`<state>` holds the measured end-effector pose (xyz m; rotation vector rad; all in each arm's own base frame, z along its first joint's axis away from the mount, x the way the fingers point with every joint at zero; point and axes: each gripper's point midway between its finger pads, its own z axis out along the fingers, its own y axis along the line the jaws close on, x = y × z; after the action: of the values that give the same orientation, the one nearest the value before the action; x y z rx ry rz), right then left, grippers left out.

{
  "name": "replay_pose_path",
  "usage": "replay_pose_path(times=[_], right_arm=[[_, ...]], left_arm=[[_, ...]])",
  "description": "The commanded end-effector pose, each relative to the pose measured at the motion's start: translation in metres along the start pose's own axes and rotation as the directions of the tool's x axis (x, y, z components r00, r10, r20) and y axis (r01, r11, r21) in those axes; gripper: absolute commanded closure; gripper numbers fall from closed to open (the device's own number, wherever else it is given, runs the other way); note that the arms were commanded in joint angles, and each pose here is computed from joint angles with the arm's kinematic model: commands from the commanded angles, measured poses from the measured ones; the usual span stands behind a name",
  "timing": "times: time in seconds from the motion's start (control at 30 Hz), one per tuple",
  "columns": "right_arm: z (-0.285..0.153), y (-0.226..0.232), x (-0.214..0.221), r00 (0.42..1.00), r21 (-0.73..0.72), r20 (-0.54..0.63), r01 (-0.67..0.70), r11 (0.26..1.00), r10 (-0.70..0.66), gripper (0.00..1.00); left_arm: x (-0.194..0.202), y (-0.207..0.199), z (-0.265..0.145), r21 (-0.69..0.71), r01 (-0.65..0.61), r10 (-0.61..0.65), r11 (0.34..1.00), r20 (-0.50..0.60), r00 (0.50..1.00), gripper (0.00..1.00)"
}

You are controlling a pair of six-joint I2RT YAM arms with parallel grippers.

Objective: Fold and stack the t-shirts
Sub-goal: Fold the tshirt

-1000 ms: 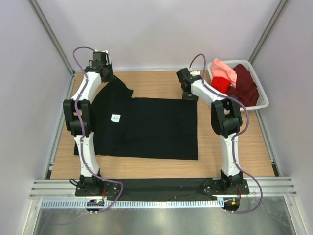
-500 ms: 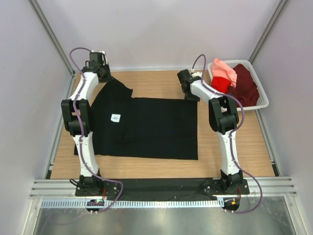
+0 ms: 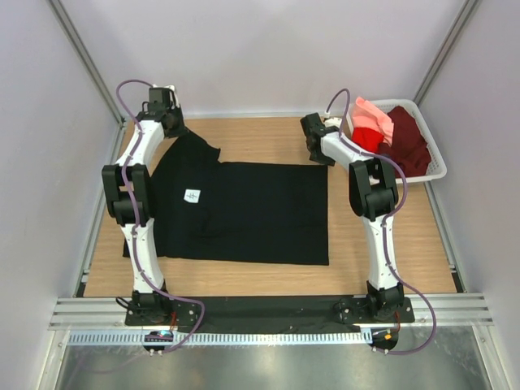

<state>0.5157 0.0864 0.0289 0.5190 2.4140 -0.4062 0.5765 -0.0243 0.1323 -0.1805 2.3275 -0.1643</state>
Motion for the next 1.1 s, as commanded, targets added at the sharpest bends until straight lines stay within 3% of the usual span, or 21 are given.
replay_pose_path(times=[0.0,0.23,1.07], right_arm=[[0.005,0.01,-0.004,0.999,-0.018,0.011,-0.04,0.999,0.04,0.52],[0.001,0.007,-0.001,0.997,-0.017,-0.003,-0.073,0.997,0.073,0.57],[-0.003,-0.014,0.025,0.993,0.023,-0.039,-0.107,0.994,0.108,0.58]], left_arm=[[-0.007,-0.003,0.002,0.025,-0.001,0.0,1.0,0.03,1.0,1.0],[-0.008,-0.001,0.002,0.008,0.003,-0.003,1.0,0.031,1.0,1.0],[-0.005,-0.002,0.002,0.011,0.024,-0.024,1.0,0.026,0.999,1.0]])
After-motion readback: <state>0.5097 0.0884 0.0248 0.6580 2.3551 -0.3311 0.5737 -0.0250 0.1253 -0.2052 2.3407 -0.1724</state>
